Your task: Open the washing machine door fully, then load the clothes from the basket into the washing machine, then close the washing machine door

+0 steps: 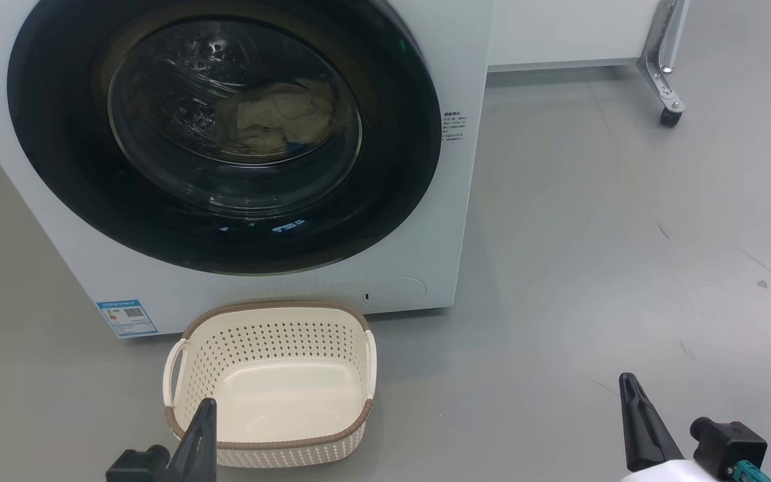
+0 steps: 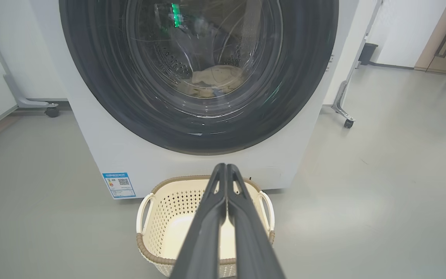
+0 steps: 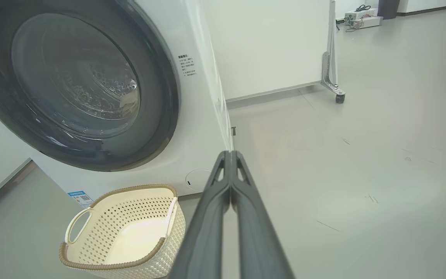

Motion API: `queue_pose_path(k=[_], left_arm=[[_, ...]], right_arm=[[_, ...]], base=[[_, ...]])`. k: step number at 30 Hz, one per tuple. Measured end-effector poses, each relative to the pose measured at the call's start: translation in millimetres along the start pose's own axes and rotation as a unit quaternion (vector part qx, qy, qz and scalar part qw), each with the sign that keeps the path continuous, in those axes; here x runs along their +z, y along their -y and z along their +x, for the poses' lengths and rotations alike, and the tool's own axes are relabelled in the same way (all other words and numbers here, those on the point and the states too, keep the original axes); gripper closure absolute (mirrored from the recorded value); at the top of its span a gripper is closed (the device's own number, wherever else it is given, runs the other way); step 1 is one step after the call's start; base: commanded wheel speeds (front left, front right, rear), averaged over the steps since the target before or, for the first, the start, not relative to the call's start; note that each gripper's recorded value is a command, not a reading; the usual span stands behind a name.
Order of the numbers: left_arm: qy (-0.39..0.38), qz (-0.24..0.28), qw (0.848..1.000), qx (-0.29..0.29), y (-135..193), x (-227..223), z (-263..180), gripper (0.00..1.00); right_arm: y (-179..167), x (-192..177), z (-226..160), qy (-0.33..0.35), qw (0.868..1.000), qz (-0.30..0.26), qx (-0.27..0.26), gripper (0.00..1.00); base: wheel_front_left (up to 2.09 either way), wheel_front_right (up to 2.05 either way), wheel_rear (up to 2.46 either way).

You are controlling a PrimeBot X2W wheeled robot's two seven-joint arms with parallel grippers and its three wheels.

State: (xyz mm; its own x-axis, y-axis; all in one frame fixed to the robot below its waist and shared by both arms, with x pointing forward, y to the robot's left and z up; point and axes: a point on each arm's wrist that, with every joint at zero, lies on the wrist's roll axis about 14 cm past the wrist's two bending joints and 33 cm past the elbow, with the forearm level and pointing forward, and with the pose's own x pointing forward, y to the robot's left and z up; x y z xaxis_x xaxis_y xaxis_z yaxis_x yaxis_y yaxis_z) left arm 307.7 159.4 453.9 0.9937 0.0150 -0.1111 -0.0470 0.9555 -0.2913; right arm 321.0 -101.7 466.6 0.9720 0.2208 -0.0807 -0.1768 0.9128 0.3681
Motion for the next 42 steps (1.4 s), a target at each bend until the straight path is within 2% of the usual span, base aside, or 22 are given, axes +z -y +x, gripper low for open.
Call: queue_pose_path(k=[21,42], left_arm=[[-0.027,-0.133,0.991,0.023,-11,-4,8,1.0],[-0.041,-0.262,0.964,0.035,-19,-2,20,1.0]], right_arm=[[25,5,2,-0.002,0.991,0.126,-0.048,1.0],[49,10,8,0.003,0.964,0.252,-0.082,1.0]], base=[[0.0,0.0,0.0],[0.0,0.0,0.0]])
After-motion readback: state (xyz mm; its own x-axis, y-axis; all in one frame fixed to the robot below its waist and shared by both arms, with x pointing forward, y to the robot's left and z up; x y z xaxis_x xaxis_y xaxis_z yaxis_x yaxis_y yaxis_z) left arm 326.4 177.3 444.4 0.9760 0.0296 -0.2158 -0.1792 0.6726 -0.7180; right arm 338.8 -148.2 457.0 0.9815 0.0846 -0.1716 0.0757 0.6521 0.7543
